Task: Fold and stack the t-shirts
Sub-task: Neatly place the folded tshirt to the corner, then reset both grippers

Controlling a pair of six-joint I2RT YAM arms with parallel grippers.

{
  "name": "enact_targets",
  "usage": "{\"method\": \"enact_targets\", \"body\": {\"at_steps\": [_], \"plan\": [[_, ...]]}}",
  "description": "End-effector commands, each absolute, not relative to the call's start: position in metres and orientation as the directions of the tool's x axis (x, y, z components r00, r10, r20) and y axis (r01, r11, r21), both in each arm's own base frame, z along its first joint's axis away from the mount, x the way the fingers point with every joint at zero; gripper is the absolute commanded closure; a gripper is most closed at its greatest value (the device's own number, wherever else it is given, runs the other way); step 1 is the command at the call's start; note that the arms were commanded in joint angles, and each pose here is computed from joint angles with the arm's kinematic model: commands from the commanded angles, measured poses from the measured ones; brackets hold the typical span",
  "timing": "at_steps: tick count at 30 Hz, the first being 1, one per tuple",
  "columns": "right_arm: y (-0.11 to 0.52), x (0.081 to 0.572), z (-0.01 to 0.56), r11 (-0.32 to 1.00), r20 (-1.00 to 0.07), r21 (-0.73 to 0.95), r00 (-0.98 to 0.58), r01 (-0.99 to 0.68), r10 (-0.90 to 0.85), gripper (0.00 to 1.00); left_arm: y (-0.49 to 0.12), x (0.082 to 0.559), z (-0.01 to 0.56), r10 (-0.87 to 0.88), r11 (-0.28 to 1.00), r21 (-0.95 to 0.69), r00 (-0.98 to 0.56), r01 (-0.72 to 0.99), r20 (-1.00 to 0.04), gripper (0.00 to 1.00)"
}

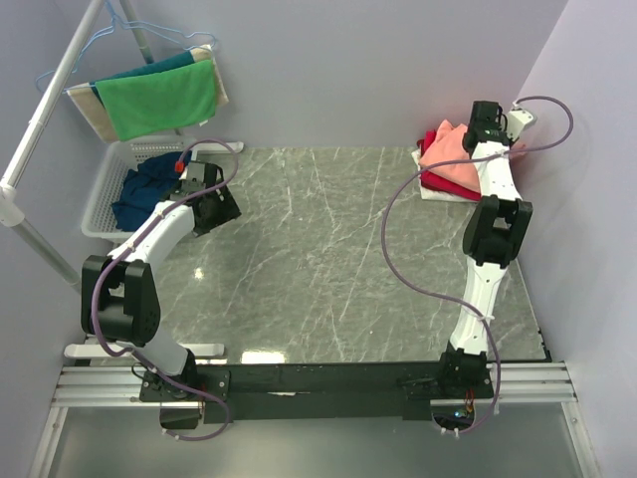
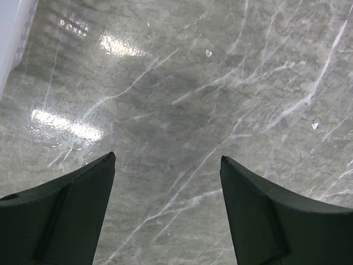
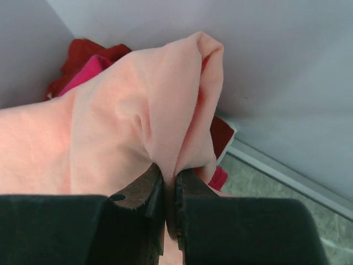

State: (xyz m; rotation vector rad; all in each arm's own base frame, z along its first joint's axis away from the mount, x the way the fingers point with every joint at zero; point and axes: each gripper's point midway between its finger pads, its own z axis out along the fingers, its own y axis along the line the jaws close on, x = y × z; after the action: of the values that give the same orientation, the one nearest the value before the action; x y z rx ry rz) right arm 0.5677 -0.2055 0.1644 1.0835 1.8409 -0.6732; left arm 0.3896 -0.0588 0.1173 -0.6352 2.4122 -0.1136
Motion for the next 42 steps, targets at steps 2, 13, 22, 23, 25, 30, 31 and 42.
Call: {"method": "enact_targets", "body": {"at_steps": [2,13,22,23,25,30,31,42], "plan": [[-0.220,0.569,0.191,0.451,-0.919,-0.012,-0.187,0.893,0.347,0.59,-0.067,0.402,0.139,-0.475,0.878,-0.268,-0.658,-0.396,-0.585,0.18],[-0.197,0.545,0.201,0.435,-0.939,0.028,-0.126,0.900,0.321,0.31,-0.071,0.406,0.140,-0.455,0.889,-0.261,-0.657,-0.376,-0.601,0.17],[-0.121,0.534,0.248,0.556,-0.972,0.060,-0.079,0.829,0.222,0.28,-0.072,0.401,0.143,-0.449,0.892,-0.279,-0.647,-0.355,-0.616,0.16],[-0.111,0.536,0.242,0.582,-0.965,0.043,-0.117,0.812,0.234,0.28,-0.072,0.400,0.145,-0.449,0.893,-0.282,-0.644,-0.351,-0.619,0.16],[-0.101,0.548,0.240,0.611,-0.958,0.050,-0.134,0.790,0.252,0.28,-0.072,0.396,0.144,-0.447,0.894,-0.283,-0.646,-0.347,-0.619,0.16],[-0.076,0.571,0.227,0.680,-0.922,0.036,-0.238,0.732,0.304,0.28,-0.070,0.389,0.150,-0.439,0.898,-0.279,-0.643,-0.341,-0.628,0.16],[-0.071,0.576,0.214,0.691,-0.910,0.021,-0.271,0.723,0.312,0.29,-0.070,0.388,0.150,-0.435,0.900,-0.278,-0.645,-0.337,-0.628,0.16],[0.034,0.526,0.191,0.884,-0.839,0.105,-0.437,0.456,0.326,0.29,-0.085,0.384,0.181,-0.393,0.916,-0.352,-0.599,-0.192,-0.698,0.01]]}}
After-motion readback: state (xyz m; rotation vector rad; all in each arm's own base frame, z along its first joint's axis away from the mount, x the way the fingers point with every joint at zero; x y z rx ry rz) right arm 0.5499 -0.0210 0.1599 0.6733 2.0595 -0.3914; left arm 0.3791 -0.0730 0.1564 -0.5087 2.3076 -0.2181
